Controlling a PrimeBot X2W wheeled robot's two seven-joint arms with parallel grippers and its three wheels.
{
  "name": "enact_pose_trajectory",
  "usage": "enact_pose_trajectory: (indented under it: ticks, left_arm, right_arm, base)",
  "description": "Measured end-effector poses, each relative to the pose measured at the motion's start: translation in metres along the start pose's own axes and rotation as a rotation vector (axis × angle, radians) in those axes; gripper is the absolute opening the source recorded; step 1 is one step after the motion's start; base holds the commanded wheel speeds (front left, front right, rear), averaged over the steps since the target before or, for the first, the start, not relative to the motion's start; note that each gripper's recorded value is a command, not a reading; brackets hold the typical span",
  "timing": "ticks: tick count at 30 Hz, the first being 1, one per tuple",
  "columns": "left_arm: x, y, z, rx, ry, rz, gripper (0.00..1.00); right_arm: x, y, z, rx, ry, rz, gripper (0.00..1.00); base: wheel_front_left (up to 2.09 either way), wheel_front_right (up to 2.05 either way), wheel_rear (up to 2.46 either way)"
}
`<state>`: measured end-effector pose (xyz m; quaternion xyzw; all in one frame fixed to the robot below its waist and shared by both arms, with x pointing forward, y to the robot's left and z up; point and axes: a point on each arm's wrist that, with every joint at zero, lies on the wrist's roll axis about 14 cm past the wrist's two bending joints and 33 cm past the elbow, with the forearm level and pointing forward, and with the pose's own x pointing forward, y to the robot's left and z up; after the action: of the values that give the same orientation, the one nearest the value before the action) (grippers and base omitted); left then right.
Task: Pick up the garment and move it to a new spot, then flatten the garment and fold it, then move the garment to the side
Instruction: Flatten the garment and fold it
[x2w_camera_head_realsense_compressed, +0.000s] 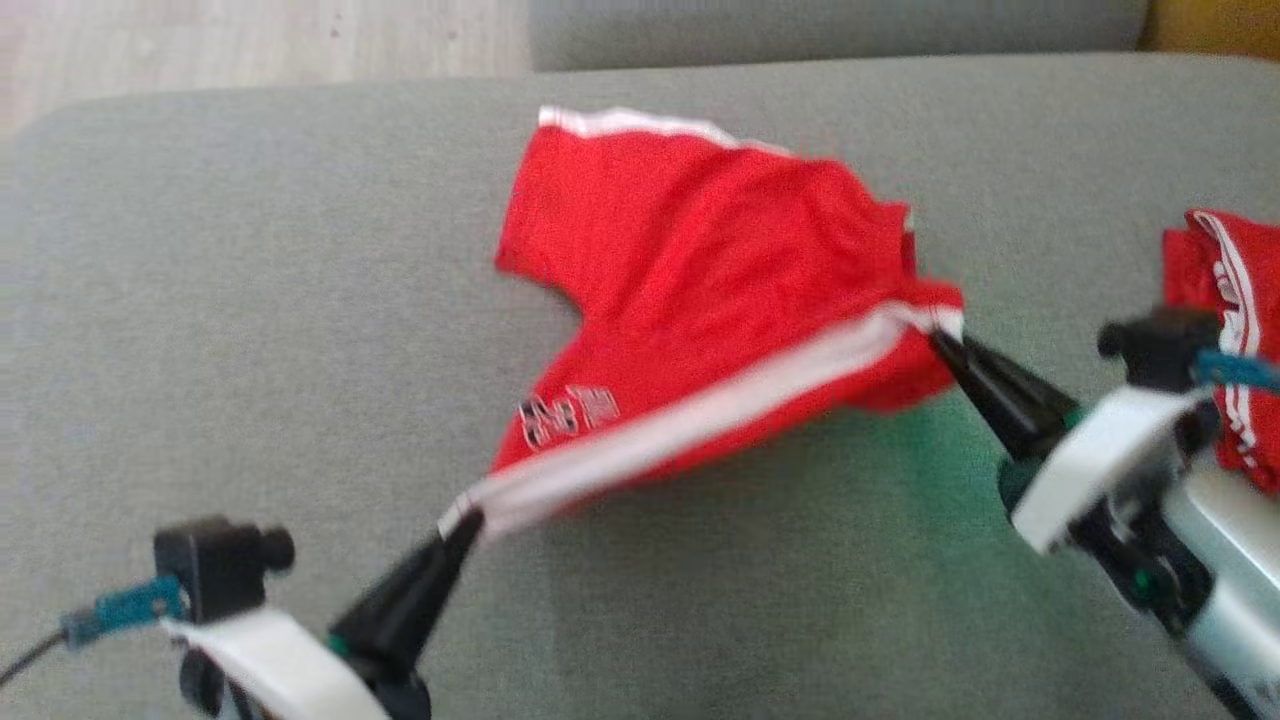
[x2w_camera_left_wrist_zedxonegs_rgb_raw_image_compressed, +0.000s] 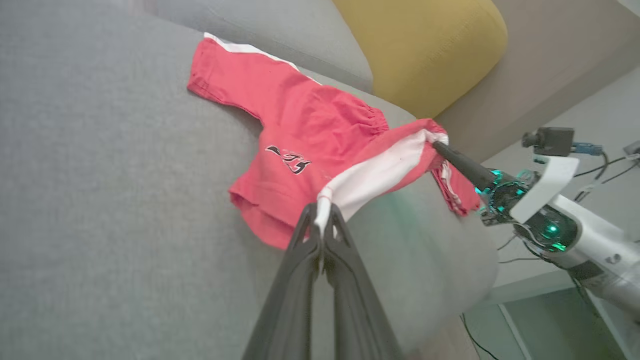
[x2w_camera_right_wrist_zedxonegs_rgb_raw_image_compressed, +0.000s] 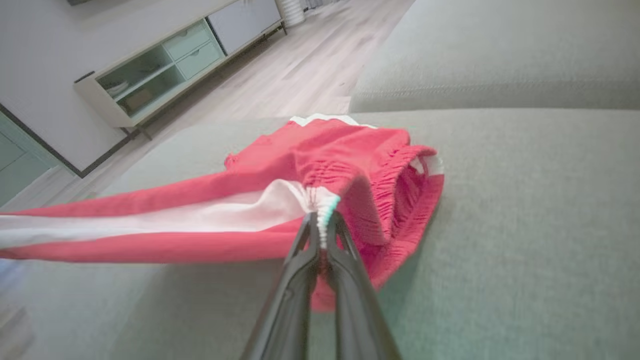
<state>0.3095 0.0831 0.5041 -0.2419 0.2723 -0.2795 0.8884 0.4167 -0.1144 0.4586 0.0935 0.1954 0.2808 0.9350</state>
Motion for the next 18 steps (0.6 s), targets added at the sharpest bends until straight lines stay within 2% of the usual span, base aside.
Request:
enact_pose_trajectory:
  ticks: [5, 8, 10, 15, 18]
  left_arm:
    - [-0.025, -0.023, -0.017, -0.046, 0.062, -0.011, 0.00]
    - [-0.023, -0.026, -0.015, -0.045, 0.054, -0.022, 0.00]
    - [-0.014, -0.024, -0.005, -0.036, -0.005, -0.024, 0.00]
    - [0.022, 0.000, 0.023, 0.063, -0.137, 0.011, 0.00]
    - [0.047, 0.017, 0.042, 0.150, -0.210, 0.037, 0.00]
  right_arm:
    - [-0.029, 0.000, -0.024, 0.064, 0.066, -0.021, 0.00]
    - [-0.044, -0.002, -0.034, 0.086, 0.079, -0.043, 0.00]
    - [-0.050, -0.006, -0.030, 0.087, 0.048, -0.072, 0.00]
    - [-0.039, -0.003, -0.009, 0.105, -0.051, -0.101, 0.00]
    - [-0.028, 0.003, -0.011, 0.132, -0.058, -0.105, 0.00]
  base:
    - [0.00, 0.00, 0.00]
    - [0.00, 0.00, 0.00]
    - [0.00, 0.00, 0.00]
    - [0.00, 0.00, 0.00]
    - [0.00, 0.00, 0.00]
